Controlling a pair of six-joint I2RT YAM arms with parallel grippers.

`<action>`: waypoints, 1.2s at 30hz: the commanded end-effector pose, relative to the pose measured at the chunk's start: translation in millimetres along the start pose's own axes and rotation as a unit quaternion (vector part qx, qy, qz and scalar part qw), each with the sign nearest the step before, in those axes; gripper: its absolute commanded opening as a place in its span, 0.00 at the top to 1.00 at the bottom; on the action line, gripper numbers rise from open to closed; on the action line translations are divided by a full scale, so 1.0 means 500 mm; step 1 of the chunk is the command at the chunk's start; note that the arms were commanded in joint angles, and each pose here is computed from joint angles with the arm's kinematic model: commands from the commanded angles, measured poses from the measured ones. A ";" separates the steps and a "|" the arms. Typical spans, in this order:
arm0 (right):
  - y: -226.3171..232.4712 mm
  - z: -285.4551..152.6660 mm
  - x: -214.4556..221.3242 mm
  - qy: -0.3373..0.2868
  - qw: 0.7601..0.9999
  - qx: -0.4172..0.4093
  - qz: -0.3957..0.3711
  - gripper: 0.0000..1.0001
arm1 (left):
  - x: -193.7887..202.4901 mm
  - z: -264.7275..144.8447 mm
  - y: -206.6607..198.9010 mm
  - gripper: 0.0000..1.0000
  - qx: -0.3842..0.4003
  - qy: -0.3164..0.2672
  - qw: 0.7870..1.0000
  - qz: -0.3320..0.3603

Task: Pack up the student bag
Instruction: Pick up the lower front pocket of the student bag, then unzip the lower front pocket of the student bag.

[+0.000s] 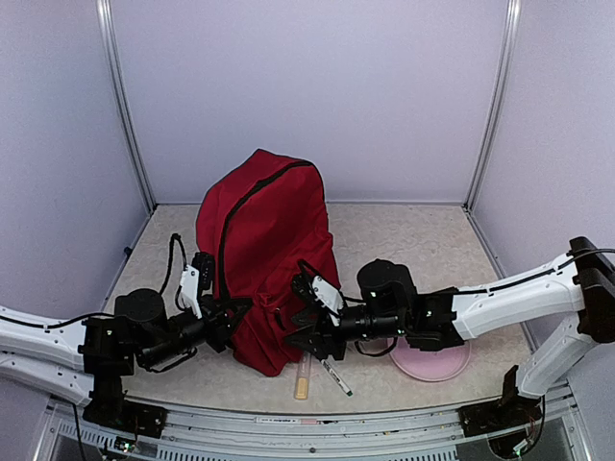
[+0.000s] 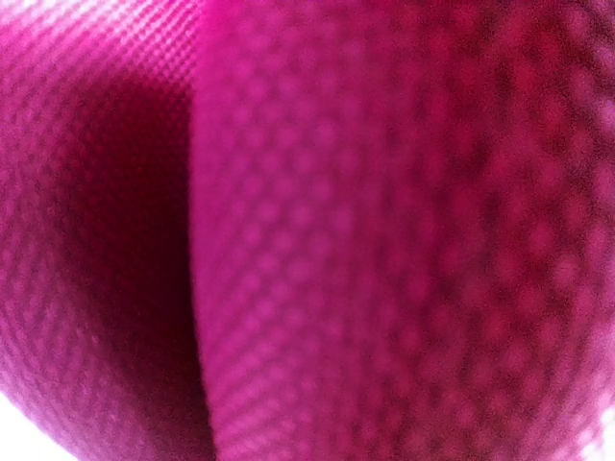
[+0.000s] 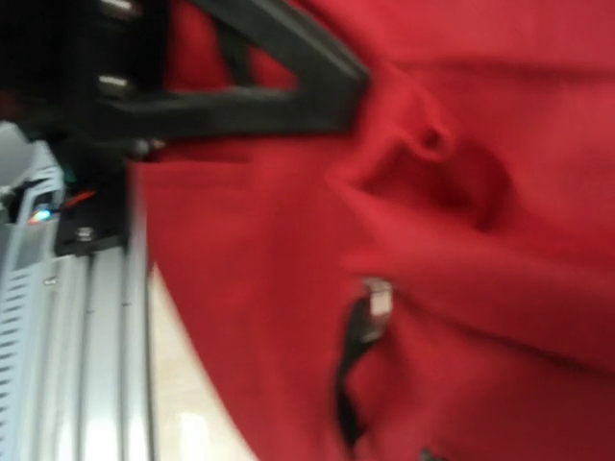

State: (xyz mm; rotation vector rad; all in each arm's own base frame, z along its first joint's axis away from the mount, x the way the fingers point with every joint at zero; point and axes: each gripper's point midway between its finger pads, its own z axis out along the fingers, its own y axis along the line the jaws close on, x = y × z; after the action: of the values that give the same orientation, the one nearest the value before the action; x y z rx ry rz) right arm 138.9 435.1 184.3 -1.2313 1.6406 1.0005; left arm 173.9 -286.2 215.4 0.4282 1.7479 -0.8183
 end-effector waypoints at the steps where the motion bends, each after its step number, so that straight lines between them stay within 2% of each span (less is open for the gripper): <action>1: -0.011 0.032 -0.075 -0.063 0.998 0.012 -0.012 0.46 | -0.076 -0.004 -0.033 1.00 0.016 -0.052 0.998 -0.014; 3: -0.021 0.046 -0.083 -0.064 0.998 0.021 -0.012 0.50 | -0.077 -0.003 -0.033 1.00 0.015 -0.053 0.998 -0.014; 7: -0.026 0.062 -0.095 -0.066 0.997 0.026 -0.018 0.66 | -0.076 0.000 -0.038 1.00 0.018 -0.050 0.999 0.002; 13: -0.053 0.056 -0.090 -0.062 0.997 0.053 -0.003 1.00 | -0.077 -0.002 -0.037 1.00 0.017 -0.048 0.999 0.008; 17: -0.090 0.020 -0.079 -0.057 0.995 0.077 0.002 1.00 | -0.082 -0.010 -0.035 1.00 0.018 -0.052 0.998 0.013; 20: -0.157 -0.024 -0.070 -0.043 0.991 0.123 0.008 1.00 | -0.084 -0.015 -0.034 1.00 0.016 -0.046 0.999 0.025; 26: -0.358 -0.126 -0.043 -0.023 0.977 0.211 0.024 1.00 | -0.083 -0.040 -0.066 1.00 0.072 -0.032 0.995 0.067; 31: -0.544 -0.215 -0.006 0.011 0.954 0.292 0.069 1.00 | -0.093 -0.061 -0.055 1.00 0.066 -0.034 0.994 0.074; 33: -0.563 -0.219 -0.004 0.018 0.955 0.287 0.073 1.00 | -0.102 -0.071 -0.045 1.00 0.056 -0.040 0.995 0.074; 36: -0.528 -0.191 -0.016 0.014 0.970 0.234 0.064 1.00 | -0.110 -0.076 -0.028 1.00 0.035 -0.046 0.995 0.080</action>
State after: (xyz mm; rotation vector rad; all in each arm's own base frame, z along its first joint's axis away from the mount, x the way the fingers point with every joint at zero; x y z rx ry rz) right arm 342.0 332.9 197.8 -0.9408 1.7930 0.7467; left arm 158.6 -272.5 225.4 0.6278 1.7095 -0.7317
